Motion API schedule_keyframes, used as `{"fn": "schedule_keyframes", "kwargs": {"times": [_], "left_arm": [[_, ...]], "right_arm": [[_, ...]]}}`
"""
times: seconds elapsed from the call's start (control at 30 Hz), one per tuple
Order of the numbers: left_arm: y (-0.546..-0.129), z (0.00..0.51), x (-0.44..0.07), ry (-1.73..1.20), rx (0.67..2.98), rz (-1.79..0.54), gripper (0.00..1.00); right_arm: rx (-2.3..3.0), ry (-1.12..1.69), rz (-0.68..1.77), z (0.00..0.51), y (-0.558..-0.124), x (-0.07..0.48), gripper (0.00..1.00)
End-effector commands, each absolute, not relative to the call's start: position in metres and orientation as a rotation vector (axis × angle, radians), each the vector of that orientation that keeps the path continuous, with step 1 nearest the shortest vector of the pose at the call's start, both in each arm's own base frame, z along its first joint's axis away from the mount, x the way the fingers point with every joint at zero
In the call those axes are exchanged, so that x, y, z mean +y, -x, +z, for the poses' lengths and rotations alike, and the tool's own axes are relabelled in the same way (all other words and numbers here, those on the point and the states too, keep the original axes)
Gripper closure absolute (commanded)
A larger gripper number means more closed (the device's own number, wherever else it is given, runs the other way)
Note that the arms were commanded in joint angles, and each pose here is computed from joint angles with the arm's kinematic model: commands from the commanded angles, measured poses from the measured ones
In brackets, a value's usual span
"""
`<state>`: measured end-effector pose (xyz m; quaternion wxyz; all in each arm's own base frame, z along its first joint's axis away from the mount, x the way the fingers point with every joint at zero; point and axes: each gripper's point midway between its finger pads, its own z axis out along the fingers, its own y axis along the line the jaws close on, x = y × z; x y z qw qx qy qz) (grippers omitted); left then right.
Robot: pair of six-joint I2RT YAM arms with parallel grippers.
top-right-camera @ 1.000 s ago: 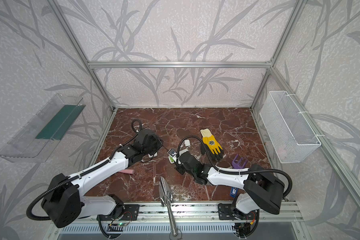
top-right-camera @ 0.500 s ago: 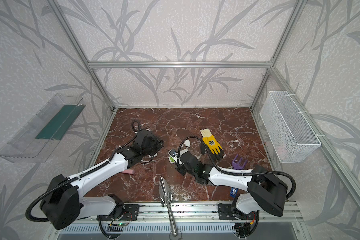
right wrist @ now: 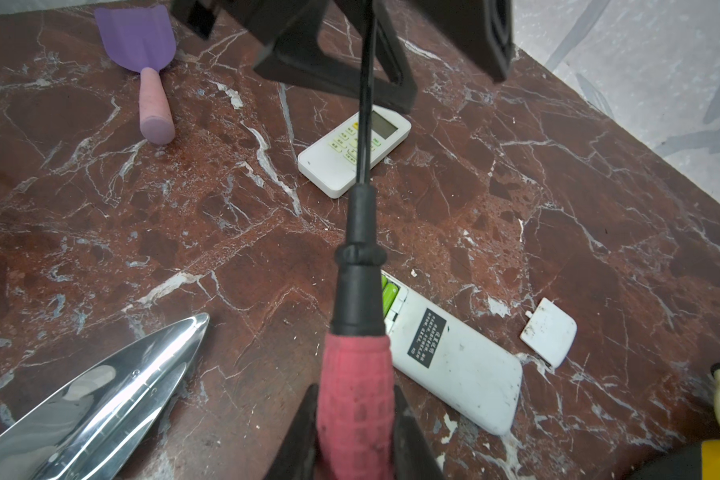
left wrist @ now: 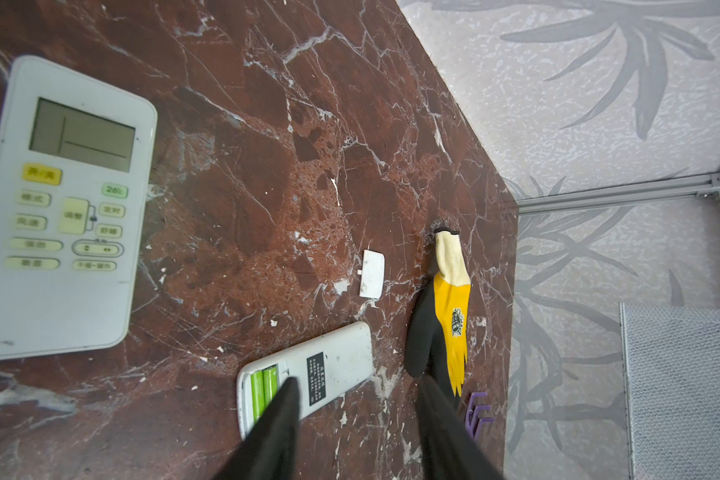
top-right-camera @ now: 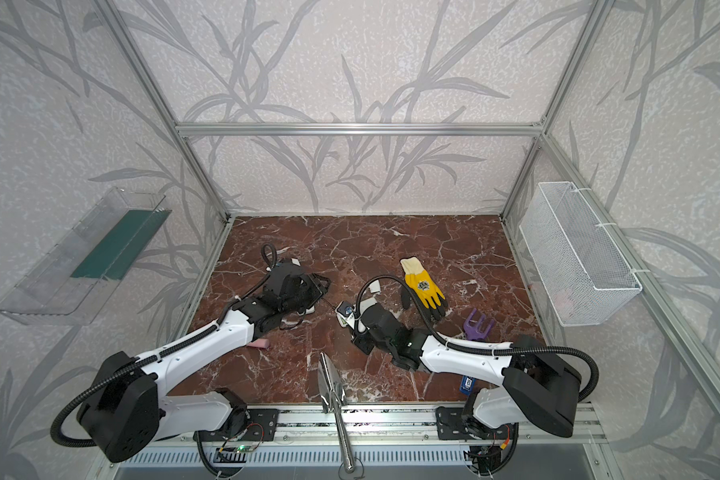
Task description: Unload the batteries from the remote control
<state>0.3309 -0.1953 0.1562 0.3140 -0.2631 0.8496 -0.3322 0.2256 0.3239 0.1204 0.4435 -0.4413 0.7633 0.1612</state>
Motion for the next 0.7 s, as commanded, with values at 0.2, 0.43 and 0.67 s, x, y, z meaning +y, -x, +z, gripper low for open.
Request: {"fn": "schedule_keyframes", "kwargs": {"times": [0.2,0.43,0.67], "left_arm": [[-0.327,0.179,-0.155,0.631,2.192,-0.727,0.14],[-0.329,0.195,-0.152,0.281,2.182,-0.570,0.15],[-0.332,0.213,-0.159,-0.184,2.005,-0.389,0.12]], "right_arm": [[1.952,1.098,0.352,0.128,-0.225,0.316,1.00],[2.088,1.072,0.452,0.131,-0.222,0.311,1.00],[2.228,1.018,0.511,0.136,-0.232,0.298,1.00]]}}
